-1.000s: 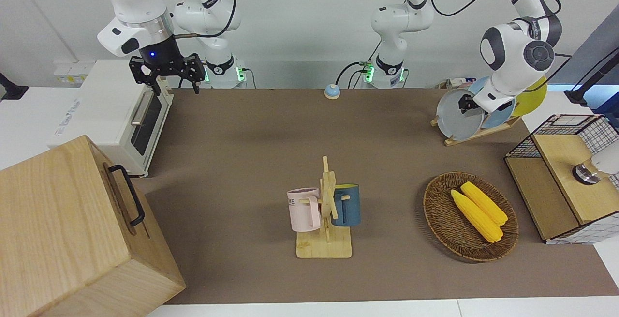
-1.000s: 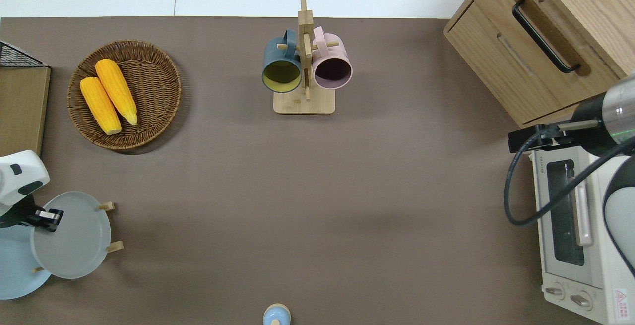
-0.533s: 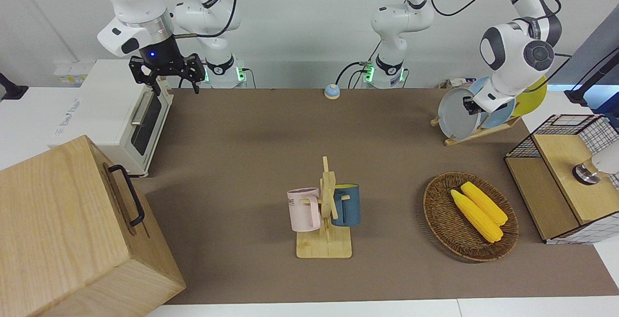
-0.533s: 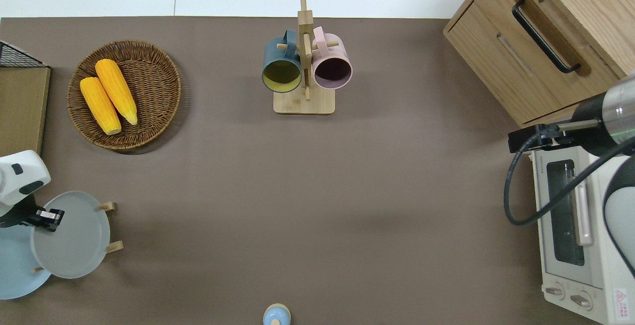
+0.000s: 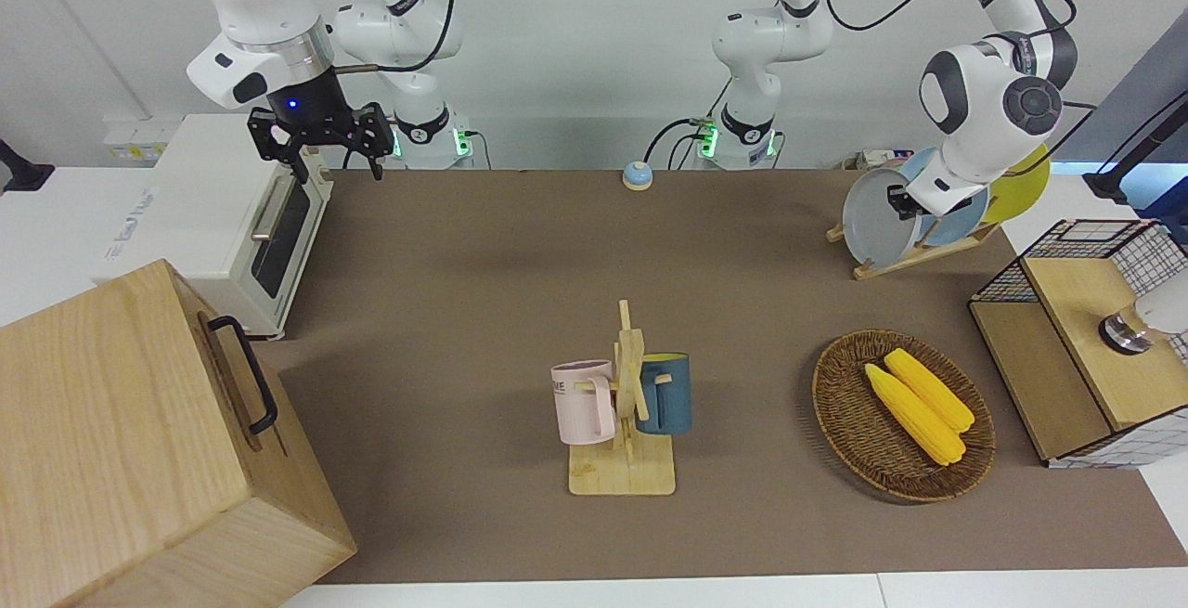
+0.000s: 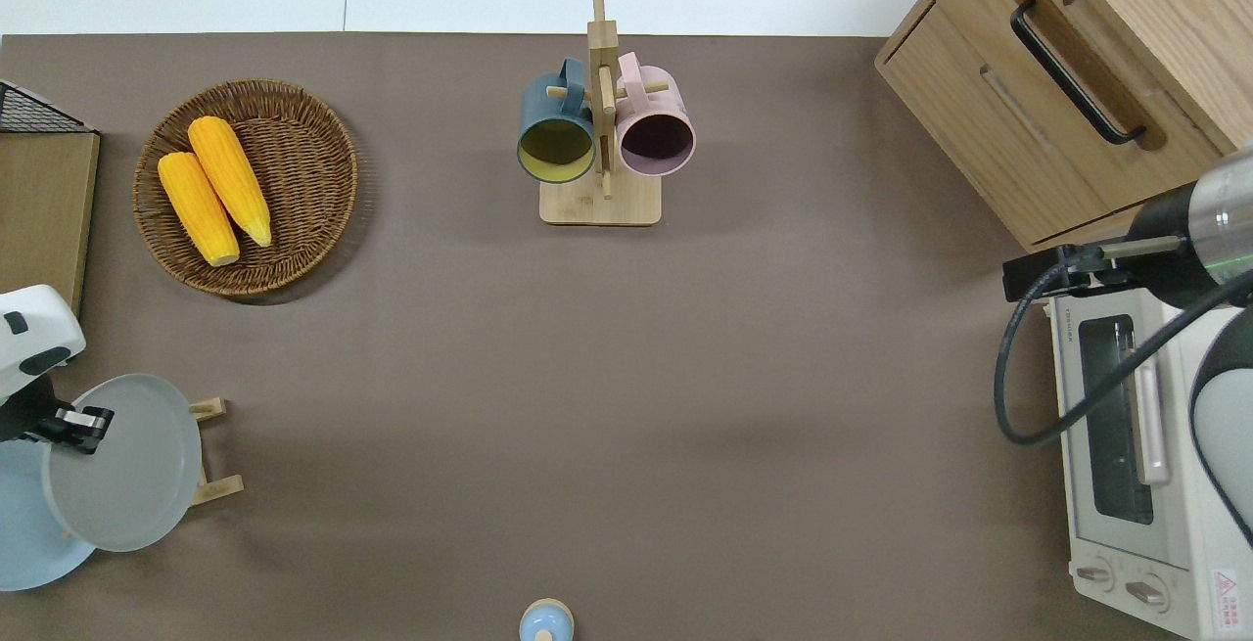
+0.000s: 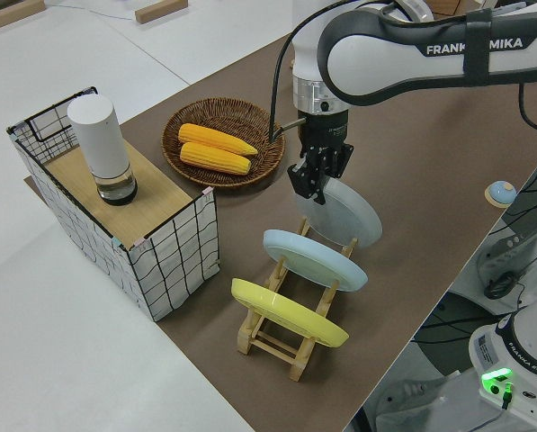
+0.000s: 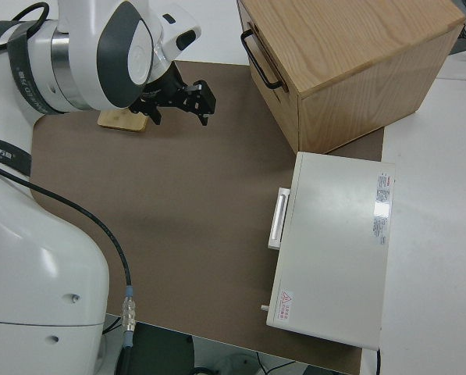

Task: Pick gray plate from low plate rack and place it on table with left arm
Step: 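Lift the gray plate out of the rack with the left gripper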

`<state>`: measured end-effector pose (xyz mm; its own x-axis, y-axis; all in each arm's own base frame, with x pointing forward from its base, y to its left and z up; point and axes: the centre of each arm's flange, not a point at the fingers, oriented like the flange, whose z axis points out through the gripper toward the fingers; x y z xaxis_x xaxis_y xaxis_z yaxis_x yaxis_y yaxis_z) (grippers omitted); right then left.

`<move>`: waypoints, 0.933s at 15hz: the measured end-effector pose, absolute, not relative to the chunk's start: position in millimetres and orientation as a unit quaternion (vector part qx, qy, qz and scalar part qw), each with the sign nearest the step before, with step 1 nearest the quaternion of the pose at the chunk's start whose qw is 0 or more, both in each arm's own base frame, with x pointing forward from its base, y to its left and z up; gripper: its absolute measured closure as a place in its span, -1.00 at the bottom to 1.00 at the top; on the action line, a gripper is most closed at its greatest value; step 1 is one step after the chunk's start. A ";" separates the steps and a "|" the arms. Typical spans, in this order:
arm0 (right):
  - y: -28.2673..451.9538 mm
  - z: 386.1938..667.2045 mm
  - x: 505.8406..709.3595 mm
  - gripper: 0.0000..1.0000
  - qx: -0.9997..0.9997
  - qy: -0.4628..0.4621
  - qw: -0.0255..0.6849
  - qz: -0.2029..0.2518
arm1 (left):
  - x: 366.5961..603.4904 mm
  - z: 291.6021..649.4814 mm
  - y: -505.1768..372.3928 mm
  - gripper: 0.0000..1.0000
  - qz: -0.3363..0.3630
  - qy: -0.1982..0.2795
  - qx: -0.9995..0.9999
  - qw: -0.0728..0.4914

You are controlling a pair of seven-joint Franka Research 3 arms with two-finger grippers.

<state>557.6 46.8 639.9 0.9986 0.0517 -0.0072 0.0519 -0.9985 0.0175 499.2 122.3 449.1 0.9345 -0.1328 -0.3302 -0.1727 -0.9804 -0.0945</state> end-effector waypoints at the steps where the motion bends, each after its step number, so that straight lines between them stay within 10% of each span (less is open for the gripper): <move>1: 46.8 639.9 557.6 -0.97 1.000 0.026 0.009 -0.003 | 500.6 455.6 121.8 0.82 0.163 0.078 -0.982 0.062; 14: 46.8 639.9 557.6 -0.97 1.000 0.026 0.009 -0.003 | 511.0 505.7 87.4 0.83 0.148 0.098 -0.983 0.052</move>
